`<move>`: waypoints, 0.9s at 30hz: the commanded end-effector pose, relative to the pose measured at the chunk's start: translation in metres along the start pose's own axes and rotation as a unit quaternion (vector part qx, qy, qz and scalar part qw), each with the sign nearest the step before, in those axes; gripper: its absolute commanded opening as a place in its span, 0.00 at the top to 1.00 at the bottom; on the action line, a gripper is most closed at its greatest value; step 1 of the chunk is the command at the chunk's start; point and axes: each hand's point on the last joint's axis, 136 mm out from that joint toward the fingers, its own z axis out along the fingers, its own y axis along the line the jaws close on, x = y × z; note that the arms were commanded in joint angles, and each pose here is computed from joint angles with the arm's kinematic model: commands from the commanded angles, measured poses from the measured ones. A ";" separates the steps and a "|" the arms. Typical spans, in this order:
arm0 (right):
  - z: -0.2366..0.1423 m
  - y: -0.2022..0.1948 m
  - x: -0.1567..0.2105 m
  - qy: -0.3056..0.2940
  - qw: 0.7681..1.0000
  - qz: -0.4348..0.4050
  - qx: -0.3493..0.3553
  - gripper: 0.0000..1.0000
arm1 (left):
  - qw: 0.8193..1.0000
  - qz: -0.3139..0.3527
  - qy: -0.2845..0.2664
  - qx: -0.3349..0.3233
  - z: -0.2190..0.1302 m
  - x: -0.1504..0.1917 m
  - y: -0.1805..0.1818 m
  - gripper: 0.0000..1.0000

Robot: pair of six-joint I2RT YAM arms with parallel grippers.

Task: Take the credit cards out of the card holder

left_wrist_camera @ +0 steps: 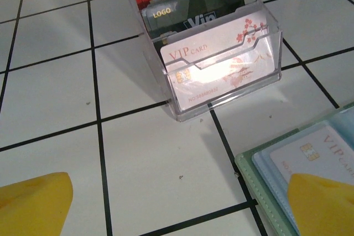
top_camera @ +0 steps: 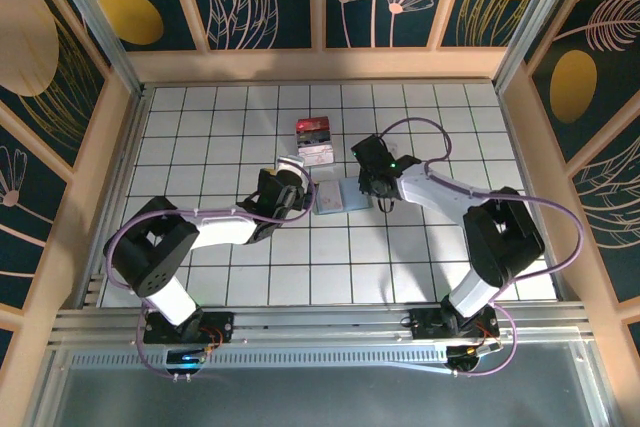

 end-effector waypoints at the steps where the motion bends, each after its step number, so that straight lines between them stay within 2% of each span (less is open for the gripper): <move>1: -0.018 0.020 -0.023 -0.025 0.998 0.019 -0.052 0.72 | 1.000 -0.008 0.005 0.003 0.003 0.002 -0.004 0.01; 5: -0.016 0.047 -0.019 -0.001 0.994 0.010 -0.113 0.71 | 1.000 -0.015 0.015 0.004 0.005 0.011 -0.003 0.01; 10: 0.002 0.063 -0.007 0.034 0.990 0.005 -0.137 0.70 | 1.000 -0.027 0.011 0.005 0.009 0.010 -0.006 0.01; 13: 0.010 0.075 0.001 0.058 0.985 0.003 -0.162 0.70 | 0.999 -0.027 0.026 -0.002 0.016 0.023 -0.006 0.01; 27: 0.034 0.087 0.024 0.101 0.979 -0.008 -0.177 0.70 | 0.999 -0.024 0.047 -0.006 0.027 0.036 -0.008 0.01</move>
